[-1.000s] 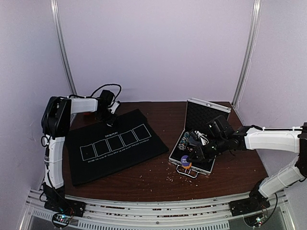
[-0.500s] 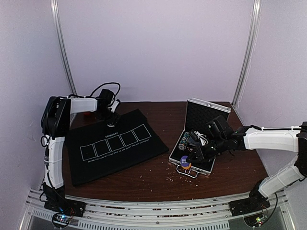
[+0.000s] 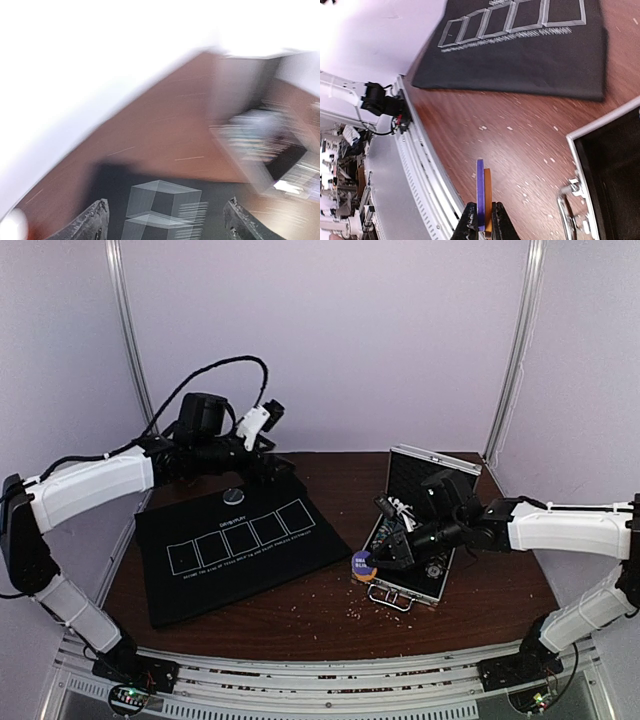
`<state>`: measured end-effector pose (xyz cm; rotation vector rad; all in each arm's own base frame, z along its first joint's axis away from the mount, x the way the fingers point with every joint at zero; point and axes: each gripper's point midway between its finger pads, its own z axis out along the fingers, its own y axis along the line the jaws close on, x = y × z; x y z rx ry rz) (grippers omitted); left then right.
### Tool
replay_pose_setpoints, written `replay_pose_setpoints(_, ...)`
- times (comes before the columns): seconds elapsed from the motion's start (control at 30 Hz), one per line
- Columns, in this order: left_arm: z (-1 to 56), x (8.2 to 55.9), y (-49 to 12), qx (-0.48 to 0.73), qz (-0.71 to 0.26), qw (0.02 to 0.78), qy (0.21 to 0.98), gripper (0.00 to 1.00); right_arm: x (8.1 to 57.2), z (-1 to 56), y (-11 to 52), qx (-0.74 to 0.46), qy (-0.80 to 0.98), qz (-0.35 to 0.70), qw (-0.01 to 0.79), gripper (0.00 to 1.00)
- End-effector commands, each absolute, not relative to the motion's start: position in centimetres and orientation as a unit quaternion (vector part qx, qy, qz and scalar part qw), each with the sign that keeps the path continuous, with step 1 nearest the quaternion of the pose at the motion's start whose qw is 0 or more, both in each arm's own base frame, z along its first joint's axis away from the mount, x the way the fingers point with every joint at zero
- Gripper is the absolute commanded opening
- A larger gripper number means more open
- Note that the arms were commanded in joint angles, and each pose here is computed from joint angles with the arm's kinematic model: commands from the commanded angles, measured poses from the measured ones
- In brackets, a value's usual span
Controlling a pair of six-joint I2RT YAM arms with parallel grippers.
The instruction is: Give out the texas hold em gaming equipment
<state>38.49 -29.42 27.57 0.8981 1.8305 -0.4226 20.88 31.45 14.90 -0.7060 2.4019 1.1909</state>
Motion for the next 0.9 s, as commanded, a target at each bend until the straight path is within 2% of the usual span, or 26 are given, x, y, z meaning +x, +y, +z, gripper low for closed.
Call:
replay_pose_setpoints(0.0,24.8,25.2,-36.9,0.517,-0.401,0.389,0.648,0.78,20.2,19.8,34.0,-0.316,0.785,0.479,0.234,0.00)
replay_pose_setpoints(0.1,24.5,22.1,-37.8,0.520,-0.467,0.372,0.611,0.76,18.9,21.2,35.4,-0.353,0.753,0.499,0.242,0.00)
replay_pose_setpoints(0.23,22.8,18.2,-39.6,0.562,-0.488,0.346,0.572,0.77,17.5,21.9,36.8,-0.391,0.728,0.506,0.248,0.00)
replay_pose_setpoints(0.3,22.6,17.2,-40.3,0.573,-0.495,0.338,0.559,0.74,17.2,22.0,37.1,-0.400,0.723,0.506,0.247,0.00)
replay_pose_setpoints(0.43,22.4,16.6,-40.7,0.581,-0.507,0.326,0.547,0.58,16.8,22.2,37.6,-0.409,0.717,0.506,0.249,0.00)
replay_pose_setpoints(0.57,22.2,15.7,-40.7,0.595,-0.509,0.322,0.533,0.47,16.9,22.1,37.7,-0.413,0.718,0.501,0.251,0.00)
replay_pose_setpoints(0.6,22.0,15.9,-40.8,0.594,-0.503,0.324,0.538,0.39,16.8,22.2,37.7,-0.416,0.715,0.503,0.251,0.00)
replay_pose_setpoints(0.63,21.8,16.2,-40.9,0.592,-0.497,0.326,0.543,0.23,16.8,22.3,37.8,-0.418,0.713,0.504,0.251,0.00)
replay_pose_setpoints(0.7,21.6,16.5,-41.0,0.590,-0.491,0.328,0.551,0.02,16.7,22.4,37.9,-0.420,0.711,0.505,0.252,0.00)
replay_pose_setpoints(0.87,21.4,16.2,-40.9,0.590,-0.498,0.320,0.549,0.00,16.5,22.7,37.8,-0.423,0.705,0.507,0.259,0.00)
